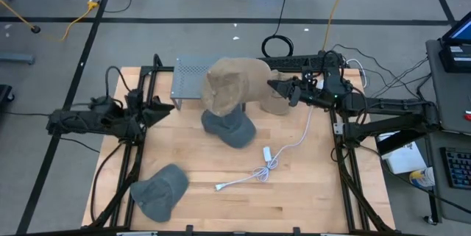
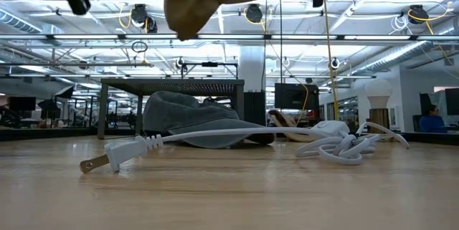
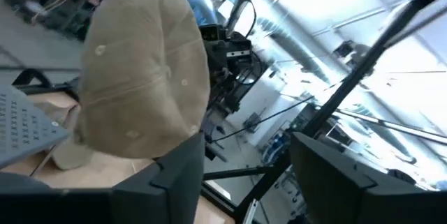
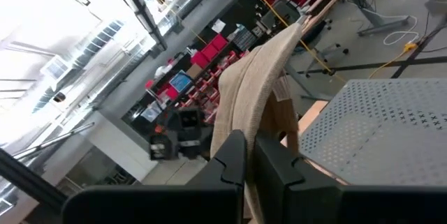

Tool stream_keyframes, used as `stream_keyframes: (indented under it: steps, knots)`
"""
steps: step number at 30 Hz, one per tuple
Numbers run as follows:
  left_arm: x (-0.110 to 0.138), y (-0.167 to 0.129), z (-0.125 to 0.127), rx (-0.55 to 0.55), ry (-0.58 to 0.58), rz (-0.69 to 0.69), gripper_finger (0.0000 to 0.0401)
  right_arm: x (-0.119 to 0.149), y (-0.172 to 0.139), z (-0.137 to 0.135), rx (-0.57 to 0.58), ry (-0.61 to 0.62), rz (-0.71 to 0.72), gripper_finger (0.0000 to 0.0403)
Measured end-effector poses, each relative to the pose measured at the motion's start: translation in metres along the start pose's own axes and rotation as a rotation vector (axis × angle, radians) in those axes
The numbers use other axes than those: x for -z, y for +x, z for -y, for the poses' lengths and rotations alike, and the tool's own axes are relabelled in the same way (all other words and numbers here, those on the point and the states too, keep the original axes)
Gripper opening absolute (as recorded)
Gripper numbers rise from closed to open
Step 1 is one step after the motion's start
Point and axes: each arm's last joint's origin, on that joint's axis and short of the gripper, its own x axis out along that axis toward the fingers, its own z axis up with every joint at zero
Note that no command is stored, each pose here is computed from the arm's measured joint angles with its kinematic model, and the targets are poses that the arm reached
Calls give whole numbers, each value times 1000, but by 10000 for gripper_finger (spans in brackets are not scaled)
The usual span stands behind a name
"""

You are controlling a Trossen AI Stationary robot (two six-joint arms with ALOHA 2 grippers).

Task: Pick & Place hat
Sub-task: Put the bottom brown cap on the shelf

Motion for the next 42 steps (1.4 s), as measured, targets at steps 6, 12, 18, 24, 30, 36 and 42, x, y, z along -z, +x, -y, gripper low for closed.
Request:
stream_keyframes:
  steps: [6, 12, 18, 24, 30, 36, 42]
  knots:
    - [-33, 32, 32, -63, 11, -75, 167, 0, 0, 0, 0, -20, 2, 3]
    - [-49, 69, 48, -176, 103, -181, 159, 0, 0, 0, -1, -86, 4, 3]
    - [-61, 97, 49, -308, 163, -196, 215, -5, -7, -4, -7, -179, 21, 3]
    - [-67, 120, 33, -393, 168, -148, 294, -13, -21, -8, 23, -225, 59, 3]
    - [-63, 150, 22, -372, 128, -71, 349, -15, -26, -12, 1, -232, 64, 3]
    - [-51, 169, 7, -416, 124, -83, 369, -13, -28, -15, -9, -231, 60, 3]
    - [-44, 172, 0, -466, 77, -104, 357, -15, -30, -16, -11, -229, 67, 3]
